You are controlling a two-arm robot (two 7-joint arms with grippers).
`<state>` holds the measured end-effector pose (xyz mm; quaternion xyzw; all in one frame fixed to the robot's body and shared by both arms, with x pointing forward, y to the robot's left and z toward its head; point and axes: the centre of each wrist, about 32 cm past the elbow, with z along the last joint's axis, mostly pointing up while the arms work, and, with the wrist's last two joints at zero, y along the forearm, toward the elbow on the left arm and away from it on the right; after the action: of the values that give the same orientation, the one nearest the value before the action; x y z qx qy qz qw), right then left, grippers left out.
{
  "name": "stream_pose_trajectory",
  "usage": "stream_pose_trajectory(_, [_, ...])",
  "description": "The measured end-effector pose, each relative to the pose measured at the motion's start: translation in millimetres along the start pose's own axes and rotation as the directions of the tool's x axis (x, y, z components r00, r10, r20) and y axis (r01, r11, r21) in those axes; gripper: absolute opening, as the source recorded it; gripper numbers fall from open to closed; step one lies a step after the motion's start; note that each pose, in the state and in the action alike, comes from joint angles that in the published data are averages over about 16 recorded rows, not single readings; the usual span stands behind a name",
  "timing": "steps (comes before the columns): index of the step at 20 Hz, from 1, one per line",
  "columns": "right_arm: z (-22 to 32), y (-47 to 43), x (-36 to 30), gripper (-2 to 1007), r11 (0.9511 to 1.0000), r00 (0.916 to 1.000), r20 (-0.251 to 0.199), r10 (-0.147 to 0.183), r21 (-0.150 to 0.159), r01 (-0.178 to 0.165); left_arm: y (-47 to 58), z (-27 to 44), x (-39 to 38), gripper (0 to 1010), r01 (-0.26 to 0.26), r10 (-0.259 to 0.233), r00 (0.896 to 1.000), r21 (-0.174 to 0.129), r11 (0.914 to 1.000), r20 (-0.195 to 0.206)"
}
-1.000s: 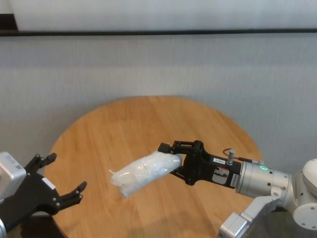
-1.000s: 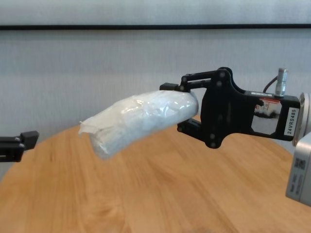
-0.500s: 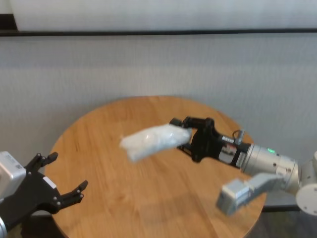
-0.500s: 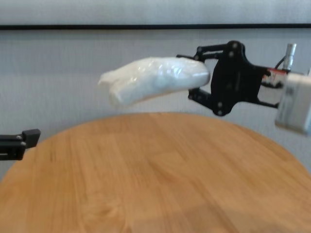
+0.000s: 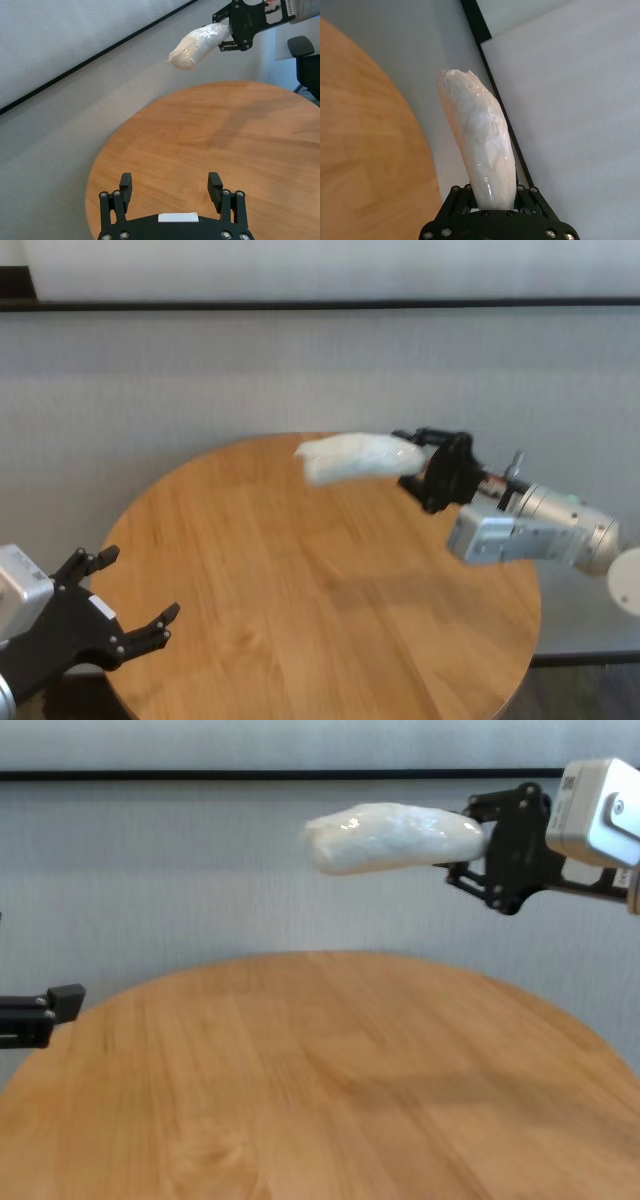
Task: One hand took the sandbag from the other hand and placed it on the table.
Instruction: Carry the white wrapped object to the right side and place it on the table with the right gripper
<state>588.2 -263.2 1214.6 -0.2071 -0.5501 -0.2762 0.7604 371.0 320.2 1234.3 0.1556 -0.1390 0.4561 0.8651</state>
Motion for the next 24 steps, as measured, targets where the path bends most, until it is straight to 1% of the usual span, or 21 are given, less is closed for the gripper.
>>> stream_pose_trajectory(2, [-6.6, -1.6, 4.3, 306, 0.9992, 1.0, -0.007, 0.003, -0.039, -0.004, -0.1, -0.1, 0.1, 1000, 0.001, -0.001, 1.0, -0.001, 1.0, 0.0])
stream_pose_trajectory(4, [-12.7, -4.0, 7.5, 306, 0.9972, 0.9999, -0.01, 0.006, -0.074, -0.006, -0.2, -0.2, 0.1, 1000, 0.001, -0.001, 1.0, -0.002, 1.0, 0.0])
stream_pose_trajectory(7, [-21.4, -8.9, 10.3, 306, 0.9923, 1.0, -0.002, 0.008, -0.124, -0.009, -0.2, -0.2, 0.2, 1000, 0.001, -0.001, 1.0, -0.002, 1.0, 0.0])
stream_pose_trajectory(10, [-28.9, -14.7, 10.3, 306, 0.986, 0.9998, 0.013, 0.015, -0.166, -0.012, -0.3, -0.3, 0.3, 1000, 0.002, -0.002, 1.0, -0.003, 1.0, 0.0])
stream_pose_trajectory(13, [-35.0, -21.2, 7.1, 306, 0.9798, 0.9996, 0.021, 0.021, -0.199, -0.017, -0.3, -0.3, 0.3, 1000, 0.002, -0.002, 1.0, -0.004, 1.0, 0.0])
stream_pose_trajectory(17, [-43.1, -29.9, 1.3, 306, 0.9711, 0.9993, 0.024, 0.029, -0.238, -0.022, -0.4, -0.4, 0.4, 1000, 0.002, -0.002, 1.0, -0.004, 1.0, 0.0])
stream_pose_trajectory(24, [-55.4, -43.4, -9.6, 306, 0.9567, 0.9984, 0.028, 0.048, -0.289, -0.038, -0.4, -0.5, 0.4, 1000, 0.003, -0.003, 1.0, -0.004, 1.0, 0.0])
